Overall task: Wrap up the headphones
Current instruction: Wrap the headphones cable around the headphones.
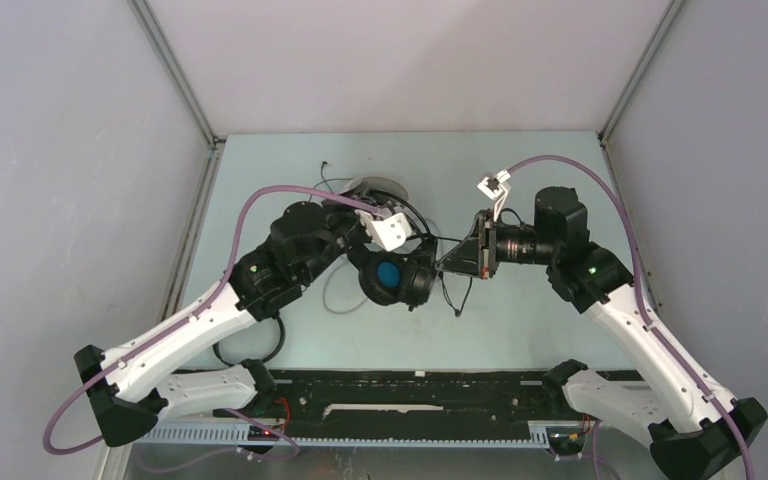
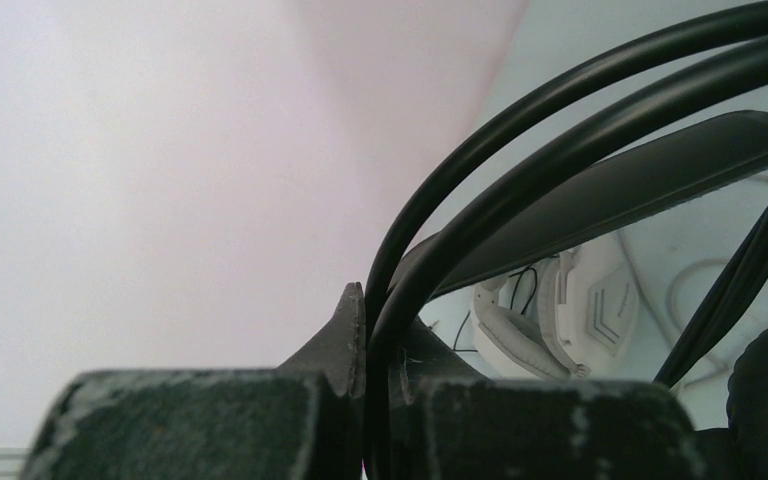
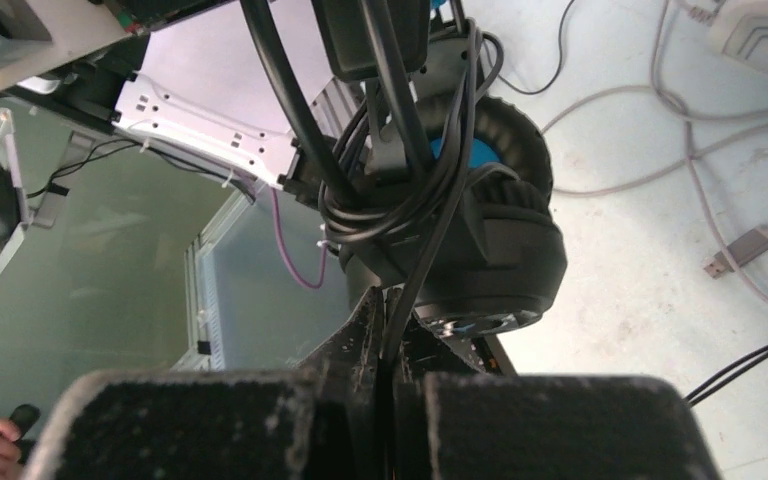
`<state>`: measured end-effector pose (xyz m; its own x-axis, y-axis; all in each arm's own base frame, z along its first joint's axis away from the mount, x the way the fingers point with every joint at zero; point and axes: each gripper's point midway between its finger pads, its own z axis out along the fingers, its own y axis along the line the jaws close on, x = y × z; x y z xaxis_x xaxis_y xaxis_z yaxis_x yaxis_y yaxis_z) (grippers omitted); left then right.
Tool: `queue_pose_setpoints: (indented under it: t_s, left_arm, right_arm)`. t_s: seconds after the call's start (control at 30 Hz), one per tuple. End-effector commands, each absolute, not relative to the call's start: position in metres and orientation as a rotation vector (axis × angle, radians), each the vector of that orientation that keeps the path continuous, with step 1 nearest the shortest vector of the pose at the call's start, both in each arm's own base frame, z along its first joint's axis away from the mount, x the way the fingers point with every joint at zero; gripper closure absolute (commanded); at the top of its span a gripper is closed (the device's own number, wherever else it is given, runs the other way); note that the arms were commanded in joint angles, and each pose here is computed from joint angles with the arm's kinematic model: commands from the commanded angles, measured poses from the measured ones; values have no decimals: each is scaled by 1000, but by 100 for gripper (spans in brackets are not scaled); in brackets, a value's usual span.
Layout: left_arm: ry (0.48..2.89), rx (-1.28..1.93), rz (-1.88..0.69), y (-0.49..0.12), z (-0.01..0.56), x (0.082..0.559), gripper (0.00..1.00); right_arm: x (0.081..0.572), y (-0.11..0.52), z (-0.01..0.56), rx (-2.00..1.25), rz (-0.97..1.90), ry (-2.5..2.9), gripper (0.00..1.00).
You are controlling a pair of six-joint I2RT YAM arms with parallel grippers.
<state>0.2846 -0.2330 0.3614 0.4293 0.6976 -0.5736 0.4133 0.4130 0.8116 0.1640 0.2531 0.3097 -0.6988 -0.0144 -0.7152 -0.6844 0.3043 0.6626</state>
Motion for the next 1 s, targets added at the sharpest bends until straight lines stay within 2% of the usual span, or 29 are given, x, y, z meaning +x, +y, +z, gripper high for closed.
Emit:
queue_pose_setpoints:
  t_s: [0.0,0.1,0.47,0.53,0.67,0.97]
  left_arm:
    - [1328,1220,628,-170,340,307,100]
    - [1339,1163,608,-170,343,308,100]
    - [1526,875,504,-164,356,312,100]
    - [1566,801,490,-163,357,313,100]
    - [1666,659,395,-166,357,312,100]
    - [1783,392,136,-181,366,305,100]
  right_arm:
    - [145,254,363,-730,1549,1743,99]
    - [144,255,370,-726,1582,1723,94]
    - [141,278,396,-677,1700,1648,95]
    - [145,284,401,-640,1714,1642,92]
    - [152,294,408,-593,1745,1620,87]
    - [171,306,399,-496,1678,1651,85]
